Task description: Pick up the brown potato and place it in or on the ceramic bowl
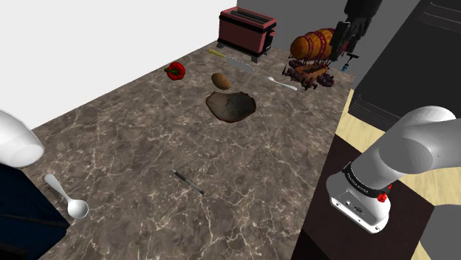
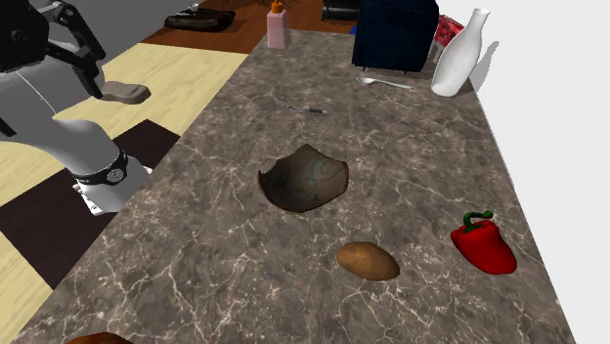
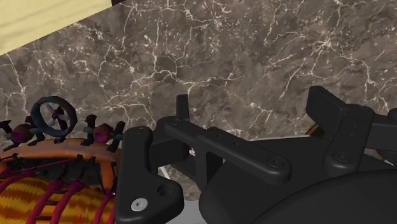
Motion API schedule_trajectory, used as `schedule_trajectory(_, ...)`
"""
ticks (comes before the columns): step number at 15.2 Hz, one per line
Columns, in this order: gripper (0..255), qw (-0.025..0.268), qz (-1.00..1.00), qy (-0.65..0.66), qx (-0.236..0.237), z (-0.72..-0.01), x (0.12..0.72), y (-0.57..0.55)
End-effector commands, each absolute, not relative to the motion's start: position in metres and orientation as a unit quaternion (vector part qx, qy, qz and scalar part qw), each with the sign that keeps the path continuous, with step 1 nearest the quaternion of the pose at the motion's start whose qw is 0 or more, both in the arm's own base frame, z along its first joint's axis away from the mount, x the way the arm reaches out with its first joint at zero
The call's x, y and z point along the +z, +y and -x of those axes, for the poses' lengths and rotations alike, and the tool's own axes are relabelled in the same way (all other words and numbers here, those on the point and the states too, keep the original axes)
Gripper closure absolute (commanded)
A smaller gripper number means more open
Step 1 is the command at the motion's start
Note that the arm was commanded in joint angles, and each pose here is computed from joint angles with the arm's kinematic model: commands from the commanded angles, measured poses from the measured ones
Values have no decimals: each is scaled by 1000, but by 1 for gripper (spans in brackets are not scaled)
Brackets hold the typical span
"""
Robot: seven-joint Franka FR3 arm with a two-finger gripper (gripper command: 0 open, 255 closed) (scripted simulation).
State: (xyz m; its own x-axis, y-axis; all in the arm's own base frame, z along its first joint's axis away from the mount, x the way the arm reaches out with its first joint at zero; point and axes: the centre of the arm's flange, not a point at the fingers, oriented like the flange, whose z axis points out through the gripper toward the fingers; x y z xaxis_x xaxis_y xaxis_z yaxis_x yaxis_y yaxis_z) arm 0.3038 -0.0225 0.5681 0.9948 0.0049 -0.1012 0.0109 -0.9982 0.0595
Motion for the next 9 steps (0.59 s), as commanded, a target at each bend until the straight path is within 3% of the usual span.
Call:
schedule_trajectory(1, 0, 30, -998, 4, -51, -304, 568, -23)
schedule_trajectory(9, 0, 30, -999, 8, -29, -380, 512, 10)
